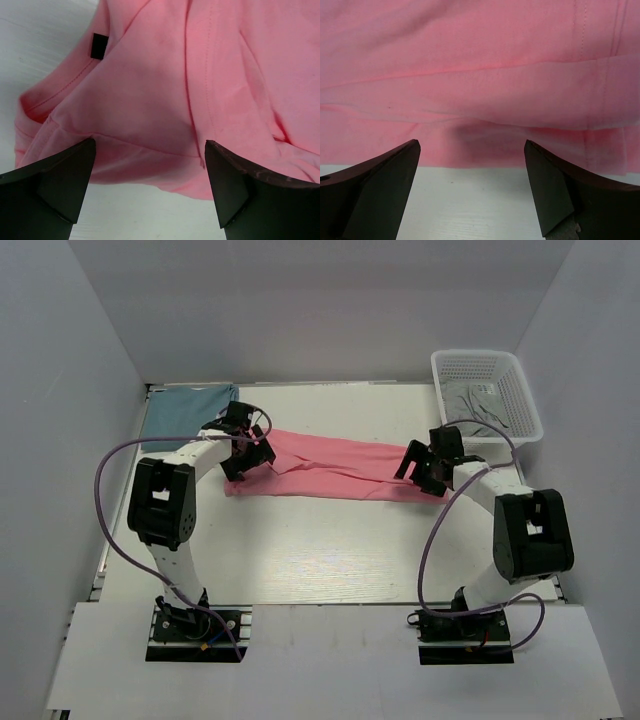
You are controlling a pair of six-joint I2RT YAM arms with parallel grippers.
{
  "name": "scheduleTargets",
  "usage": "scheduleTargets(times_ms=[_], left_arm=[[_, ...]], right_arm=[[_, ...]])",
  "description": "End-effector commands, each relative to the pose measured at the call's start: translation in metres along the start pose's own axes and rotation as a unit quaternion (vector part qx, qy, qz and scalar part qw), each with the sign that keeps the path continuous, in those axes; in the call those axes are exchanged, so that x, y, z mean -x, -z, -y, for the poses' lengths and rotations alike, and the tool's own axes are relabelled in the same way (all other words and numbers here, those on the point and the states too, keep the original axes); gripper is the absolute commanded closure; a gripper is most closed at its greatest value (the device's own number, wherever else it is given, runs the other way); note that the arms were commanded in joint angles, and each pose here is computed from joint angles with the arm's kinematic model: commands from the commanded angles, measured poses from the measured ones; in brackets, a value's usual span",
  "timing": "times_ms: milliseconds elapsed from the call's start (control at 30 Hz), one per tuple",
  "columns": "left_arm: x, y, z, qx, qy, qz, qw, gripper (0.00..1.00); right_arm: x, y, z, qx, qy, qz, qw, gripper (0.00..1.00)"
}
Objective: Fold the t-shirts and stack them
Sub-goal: Fold the other side of the tshirt into a rectangle
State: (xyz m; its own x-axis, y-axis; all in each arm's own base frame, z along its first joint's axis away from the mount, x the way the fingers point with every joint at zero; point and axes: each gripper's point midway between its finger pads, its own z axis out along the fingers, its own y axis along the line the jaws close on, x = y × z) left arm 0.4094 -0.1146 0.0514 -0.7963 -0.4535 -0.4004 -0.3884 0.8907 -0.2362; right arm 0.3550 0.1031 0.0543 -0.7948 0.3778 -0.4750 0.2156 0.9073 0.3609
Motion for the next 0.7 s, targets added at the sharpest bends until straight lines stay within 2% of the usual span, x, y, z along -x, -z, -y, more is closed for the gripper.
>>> scheduleTargets(times_ms=[0, 67, 267, 467, 667], left_arm=[[0.005, -0.003, -0.002, 0.001, -0.002, 0.009, 1.0, 0.0], [0.005, -0.003, -0.007, 0.014, -0.003, 0.011, 1.0, 0.0], [0.005, -0.005, -0.013, 0.028, -0.003, 0.017, 0.999, 0.0], [0.007, -0.005, -0.02, 0.045, -0.004, 0.025, 0.999, 0.0], [0.008, -0.002, -0.029, 0.058, -0.005, 0.026, 0.998, 0.0]], right_arm=[[0.019, -0.01, -0.01, 0.01, -0.009, 0.022, 1.0, 0.1], [0.029, -0.014, -0.003, -0.017, -0.024, 0.037, 0.999, 0.1], [0.054, -0.029, -0.011, -0.01, -0.048, 0.075, 0.996, 0.1], [0.081, -0.038, -0.012, -0.041, -0.082, 0.091, 0.992, 0.1], [0.086, -0.057, 0.019, -0.108, -0.116, 0.073, 0.985, 0.1]])
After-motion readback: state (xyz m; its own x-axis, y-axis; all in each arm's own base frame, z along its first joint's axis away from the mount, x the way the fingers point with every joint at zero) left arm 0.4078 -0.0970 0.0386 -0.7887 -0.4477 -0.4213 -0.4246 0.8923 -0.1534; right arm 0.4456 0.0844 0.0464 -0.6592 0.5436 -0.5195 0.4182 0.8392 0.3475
